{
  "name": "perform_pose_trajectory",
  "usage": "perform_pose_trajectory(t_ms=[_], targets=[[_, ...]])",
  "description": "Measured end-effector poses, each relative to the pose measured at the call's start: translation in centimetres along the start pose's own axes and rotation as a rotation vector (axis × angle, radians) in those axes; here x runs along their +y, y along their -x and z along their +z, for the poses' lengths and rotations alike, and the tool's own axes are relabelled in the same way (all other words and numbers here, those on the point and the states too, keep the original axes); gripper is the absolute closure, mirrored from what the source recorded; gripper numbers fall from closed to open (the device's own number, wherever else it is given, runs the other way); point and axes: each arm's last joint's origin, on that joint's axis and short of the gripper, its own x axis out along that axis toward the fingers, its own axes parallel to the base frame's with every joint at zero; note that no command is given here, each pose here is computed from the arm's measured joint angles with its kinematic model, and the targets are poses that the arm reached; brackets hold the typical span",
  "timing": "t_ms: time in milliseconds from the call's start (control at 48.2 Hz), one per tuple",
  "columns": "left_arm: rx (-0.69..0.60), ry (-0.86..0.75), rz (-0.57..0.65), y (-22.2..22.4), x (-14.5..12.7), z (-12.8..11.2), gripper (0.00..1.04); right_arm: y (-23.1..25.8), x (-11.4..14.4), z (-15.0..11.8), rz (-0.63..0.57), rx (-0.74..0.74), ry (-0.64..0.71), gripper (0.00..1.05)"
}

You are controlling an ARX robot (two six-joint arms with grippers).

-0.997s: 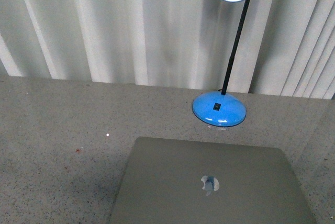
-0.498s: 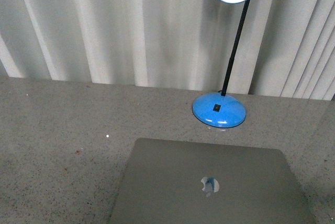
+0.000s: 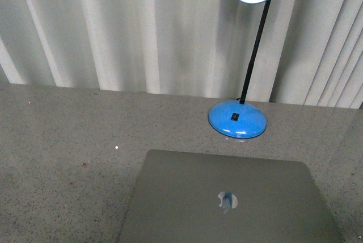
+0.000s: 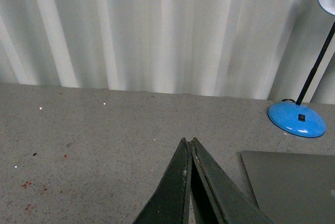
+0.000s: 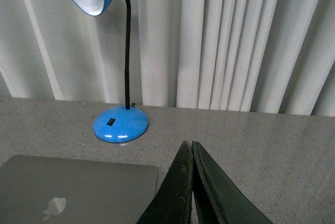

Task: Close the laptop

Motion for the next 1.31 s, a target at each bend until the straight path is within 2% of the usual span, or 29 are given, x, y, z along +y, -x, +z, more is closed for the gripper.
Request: perform_pose_trajectory(t_ms=[125,332,893,976,1308], targets=[[0.033,0.000,0.000,1.0,0.0,-0.5,1.01,0.3,0.0,0.0,0.000,0.001,0.000,1.02],[0.004,0.000,0.000,1.3,0.0,-0.3,1.01,1.2,0.0,-0.5,0.002,0.035,0.000,1.02],[0.005,0.000,0.000,1.3,0.0,-0.3,1.01,1.5,0.0,-0.3,0.000,0.006,0.000,1.00],[0.005,0.001,0.000,1.3,0.0,-0.3,0.93,1.5,0.0,-0.3,0.000,0.006,0.000,0.86],[0.005,0.001,0.000,1.3,0.0,-0.3,0.16,1.5,0.0,-0.3,0.000,0.006,0.000,0.12]])
